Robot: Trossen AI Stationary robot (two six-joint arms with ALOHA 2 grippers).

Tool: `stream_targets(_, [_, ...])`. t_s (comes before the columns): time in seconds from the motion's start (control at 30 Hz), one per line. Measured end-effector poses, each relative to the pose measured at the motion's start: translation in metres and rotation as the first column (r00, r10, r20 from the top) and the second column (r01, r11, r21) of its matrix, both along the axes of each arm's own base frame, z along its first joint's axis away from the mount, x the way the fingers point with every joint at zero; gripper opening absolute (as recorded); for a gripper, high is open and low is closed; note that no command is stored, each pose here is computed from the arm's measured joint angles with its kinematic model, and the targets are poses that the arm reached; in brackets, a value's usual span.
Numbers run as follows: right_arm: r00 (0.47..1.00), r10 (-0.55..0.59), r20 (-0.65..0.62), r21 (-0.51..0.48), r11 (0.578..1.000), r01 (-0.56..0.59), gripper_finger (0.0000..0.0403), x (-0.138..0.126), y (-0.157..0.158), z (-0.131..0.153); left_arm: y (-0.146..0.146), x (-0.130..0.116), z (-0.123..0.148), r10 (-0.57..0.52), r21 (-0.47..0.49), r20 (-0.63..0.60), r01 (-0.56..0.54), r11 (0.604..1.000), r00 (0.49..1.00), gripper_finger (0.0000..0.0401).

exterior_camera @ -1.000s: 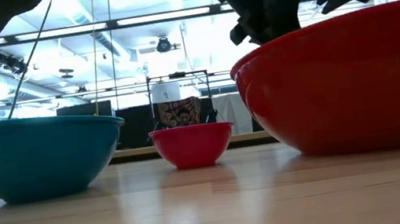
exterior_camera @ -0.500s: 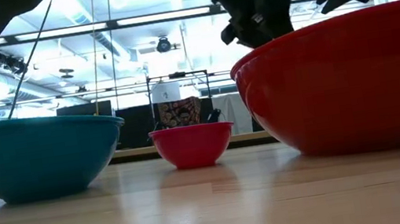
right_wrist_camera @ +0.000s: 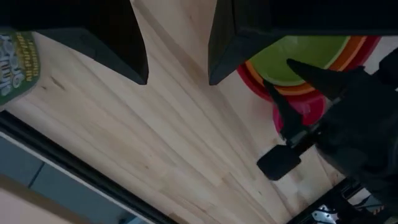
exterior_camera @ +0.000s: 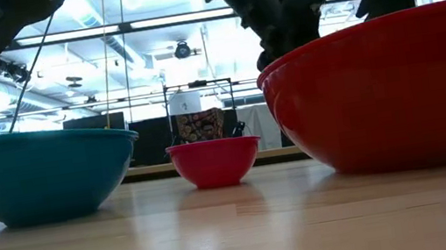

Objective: Nest bowls inside each other
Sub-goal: Stack the blue bowl on top of the green bowl

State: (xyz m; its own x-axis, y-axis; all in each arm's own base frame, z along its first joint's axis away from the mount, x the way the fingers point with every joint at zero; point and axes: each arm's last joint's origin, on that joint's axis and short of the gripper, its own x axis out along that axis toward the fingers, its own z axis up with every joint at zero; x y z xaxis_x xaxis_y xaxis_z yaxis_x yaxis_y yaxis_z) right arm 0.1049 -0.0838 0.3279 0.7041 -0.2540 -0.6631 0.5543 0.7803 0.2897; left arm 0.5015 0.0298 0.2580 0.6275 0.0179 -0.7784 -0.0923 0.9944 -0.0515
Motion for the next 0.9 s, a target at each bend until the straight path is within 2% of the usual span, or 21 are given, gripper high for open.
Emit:
stream_targets(0.07, [1.000,0.002,-0.003,0.005,1.000,-0.002,0.0174,0.000,0.000,-0.002,-0.001,0.000,0.002,-0.001,0.001,0.008,0.001,1.000,1.000,0.0181])
stream_targets(0.2, [1.000,0.003,0.017,-0.012,1.000,-0.002,0.0174,0.000,0.000,0.000,-0.002,-0.013,0.025,-0.007,0.012,0.012,0.007,1.000,1.000,0.0181])
stream_targets(0.3, [0.999,0.001,0.046,-0.042,0.999,0.001,0.0174,-0.001,0.001,0.003,-0.007,-0.028,0.043,-0.026,0.105,-0.027,0.029,0.994,0.999,0.0181])
stream_targets(0.37, [0.998,-0.001,0.056,-0.050,0.999,0.004,0.0174,-0.002,0.002,0.005,-0.013,-0.033,0.044,-0.044,0.146,-0.068,0.054,0.988,0.997,0.0181])
stream_targets(0.5, [0.998,-0.012,0.068,-0.040,0.999,0.014,0.0174,-0.002,0.003,0.005,-0.025,-0.049,0.035,-0.081,0.146,-0.148,0.103,0.984,0.986,0.0181])
stream_targets(0.7, [0.998,0.011,0.070,-0.036,0.999,-0.009,0.0174,0.000,0.006,0.006,-0.042,-0.109,0.032,-0.136,0.113,-0.202,0.161,0.980,0.970,0.0181])
stream_targets(0.9, [0.995,0.035,0.097,-0.067,0.997,-0.029,0.0174,0.004,0.008,0.008,-0.046,-0.184,0.037,-0.080,0.002,-0.129,0.081,0.997,0.988,0.0181])
